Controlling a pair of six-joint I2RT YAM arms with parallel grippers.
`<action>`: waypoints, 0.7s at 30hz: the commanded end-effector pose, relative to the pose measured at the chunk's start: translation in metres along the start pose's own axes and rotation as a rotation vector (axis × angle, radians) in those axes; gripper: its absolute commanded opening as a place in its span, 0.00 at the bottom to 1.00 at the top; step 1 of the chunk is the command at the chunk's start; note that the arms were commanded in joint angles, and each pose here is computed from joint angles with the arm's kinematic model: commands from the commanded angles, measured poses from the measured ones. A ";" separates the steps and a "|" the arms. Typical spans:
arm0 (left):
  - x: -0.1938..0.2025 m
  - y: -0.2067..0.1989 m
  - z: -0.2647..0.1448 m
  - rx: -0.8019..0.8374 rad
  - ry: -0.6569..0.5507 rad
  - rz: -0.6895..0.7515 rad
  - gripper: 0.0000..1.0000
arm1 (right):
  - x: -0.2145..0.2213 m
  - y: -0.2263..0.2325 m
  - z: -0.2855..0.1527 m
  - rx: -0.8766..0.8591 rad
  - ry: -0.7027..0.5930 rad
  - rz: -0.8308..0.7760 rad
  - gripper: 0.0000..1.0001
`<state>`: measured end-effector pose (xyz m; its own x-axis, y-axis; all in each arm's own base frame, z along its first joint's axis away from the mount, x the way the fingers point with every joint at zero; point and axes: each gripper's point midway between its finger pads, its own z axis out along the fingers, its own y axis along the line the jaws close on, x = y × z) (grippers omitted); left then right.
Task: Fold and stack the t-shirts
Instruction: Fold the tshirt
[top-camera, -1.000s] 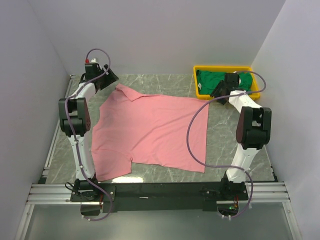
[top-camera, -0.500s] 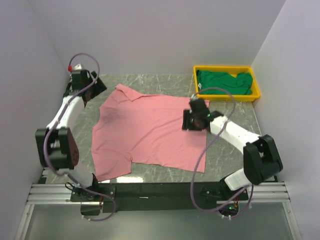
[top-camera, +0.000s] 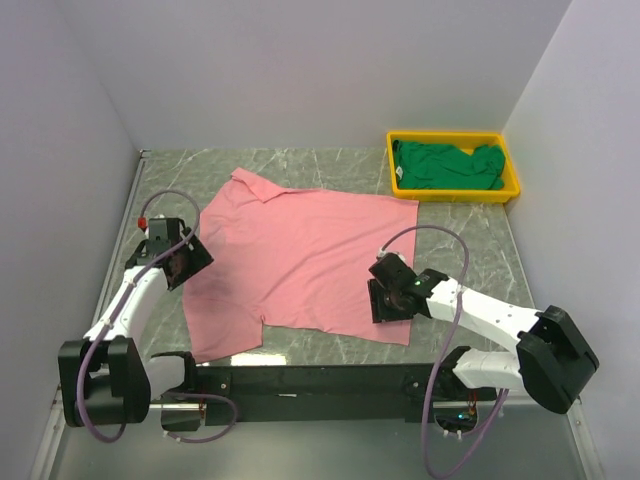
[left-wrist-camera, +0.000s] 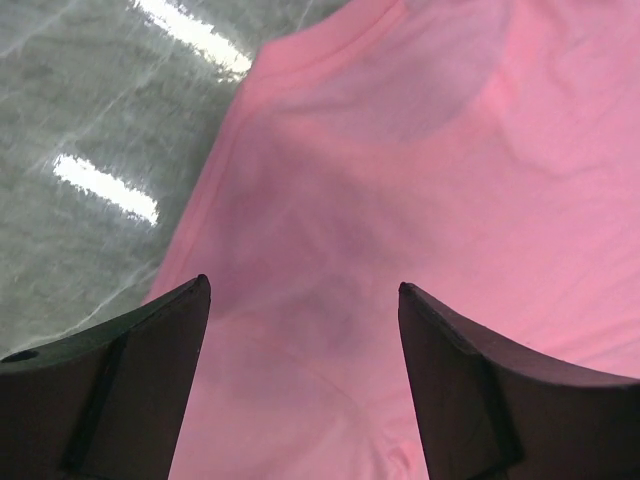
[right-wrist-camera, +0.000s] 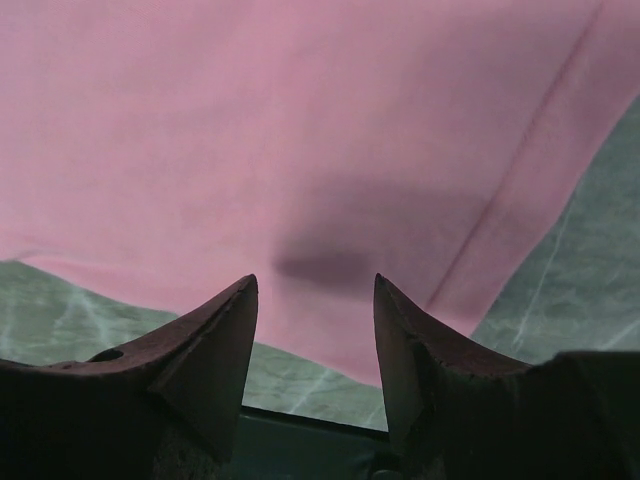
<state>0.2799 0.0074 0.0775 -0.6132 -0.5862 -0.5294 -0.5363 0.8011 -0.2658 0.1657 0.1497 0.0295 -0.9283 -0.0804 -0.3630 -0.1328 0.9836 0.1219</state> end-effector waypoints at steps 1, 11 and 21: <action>-0.002 0.003 -0.006 -0.003 -0.038 -0.028 0.81 | 0.008 -0.008 0.003 0.031 -0.003 0.040 0.57; 0.012 0.014 0.000 -0.050 0.009 -0.032 0.80 | 0.042 -0.013 0.008 0.057 0.117 0.120 0.56; 0.004 0.019 0.000 -0.081 -0.017 -0.010 0.79 | 0.059 -0.028 -0.003 0.154 0.170 0.184 0.57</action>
<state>0.2649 0.0136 0.0662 -0.6055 -0.6042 -0.5180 -0.5827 0.7799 -0.2286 0.1379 0.1384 0.0120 -0.9630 0.0608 -0.2626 0.0315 0.9929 0.1143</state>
